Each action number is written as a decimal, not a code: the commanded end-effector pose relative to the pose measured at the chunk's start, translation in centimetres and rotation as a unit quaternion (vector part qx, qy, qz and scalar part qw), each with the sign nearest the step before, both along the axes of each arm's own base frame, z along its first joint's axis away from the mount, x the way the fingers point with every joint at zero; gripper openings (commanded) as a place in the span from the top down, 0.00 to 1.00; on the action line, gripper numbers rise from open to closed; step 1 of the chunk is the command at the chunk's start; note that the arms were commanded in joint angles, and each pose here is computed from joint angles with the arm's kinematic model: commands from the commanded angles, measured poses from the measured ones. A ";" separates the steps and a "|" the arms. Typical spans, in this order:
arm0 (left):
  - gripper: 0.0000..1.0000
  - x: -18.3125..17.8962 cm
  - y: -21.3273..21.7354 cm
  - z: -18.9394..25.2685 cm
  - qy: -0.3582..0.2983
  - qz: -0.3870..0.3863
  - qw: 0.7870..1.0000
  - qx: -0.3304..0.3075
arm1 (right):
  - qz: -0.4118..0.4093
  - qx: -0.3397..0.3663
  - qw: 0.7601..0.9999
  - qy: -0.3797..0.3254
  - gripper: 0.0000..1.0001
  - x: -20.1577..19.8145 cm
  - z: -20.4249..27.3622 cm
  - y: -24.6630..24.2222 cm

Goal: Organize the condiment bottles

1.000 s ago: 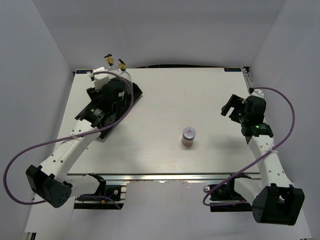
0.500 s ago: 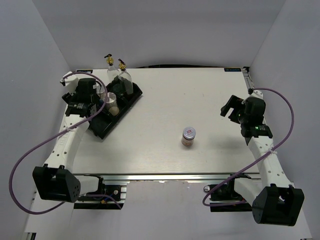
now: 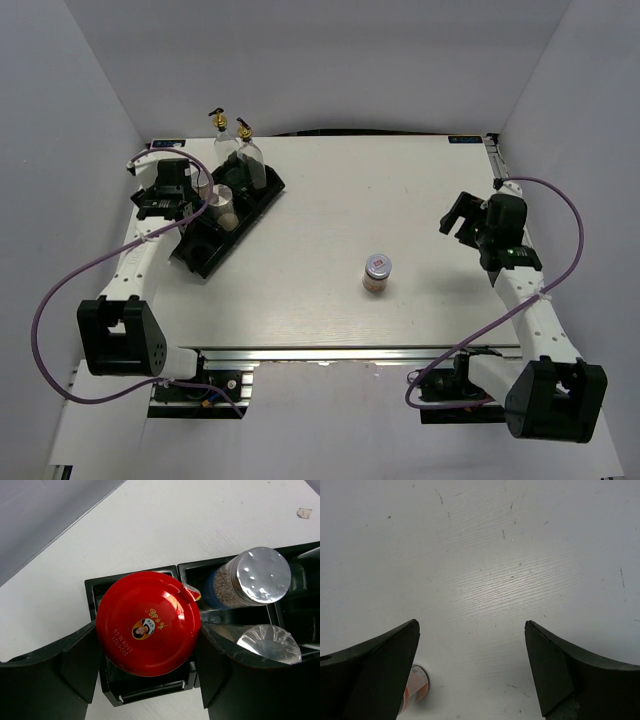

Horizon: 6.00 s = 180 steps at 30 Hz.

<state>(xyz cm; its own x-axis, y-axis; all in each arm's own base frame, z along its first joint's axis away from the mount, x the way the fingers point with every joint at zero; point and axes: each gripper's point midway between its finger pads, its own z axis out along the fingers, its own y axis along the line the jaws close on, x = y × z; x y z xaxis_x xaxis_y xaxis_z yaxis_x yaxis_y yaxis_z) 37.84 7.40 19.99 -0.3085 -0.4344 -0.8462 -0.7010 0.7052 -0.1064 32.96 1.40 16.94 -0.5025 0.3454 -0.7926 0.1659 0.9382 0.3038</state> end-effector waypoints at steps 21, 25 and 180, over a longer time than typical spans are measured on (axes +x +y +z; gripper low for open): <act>0.74 3.0 3.4 -2.1 -0.031 0.051 0.998 -0.013 | -0.025 -0.003 1.000 0.008 0.10 0.9 -0.5 -0.9; 0.43 3.2 3.4 -2.4 -0.026 0.046 0.999 -0.013 | -0.027 -0.004 1.000 0.012 0.10 0.9 -0.7 -0.9; 0.02 -1.9 -3.4 -3.4 0.006 -0.006 0.999 -0.054 | -0.007 0.008 0.999 -0.035 0.11 -1.1 2.5 0.0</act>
<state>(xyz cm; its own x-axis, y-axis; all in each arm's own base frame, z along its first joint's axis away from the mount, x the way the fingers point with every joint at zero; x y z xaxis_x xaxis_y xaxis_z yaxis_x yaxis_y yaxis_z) 36.16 3.26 11.94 -0.4224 -0.5073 -0.7512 -0.6763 0.7281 -0.1114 31.72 1.62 18.57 -0.4683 0.3618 -0.8061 0.1561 0.9318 0.3276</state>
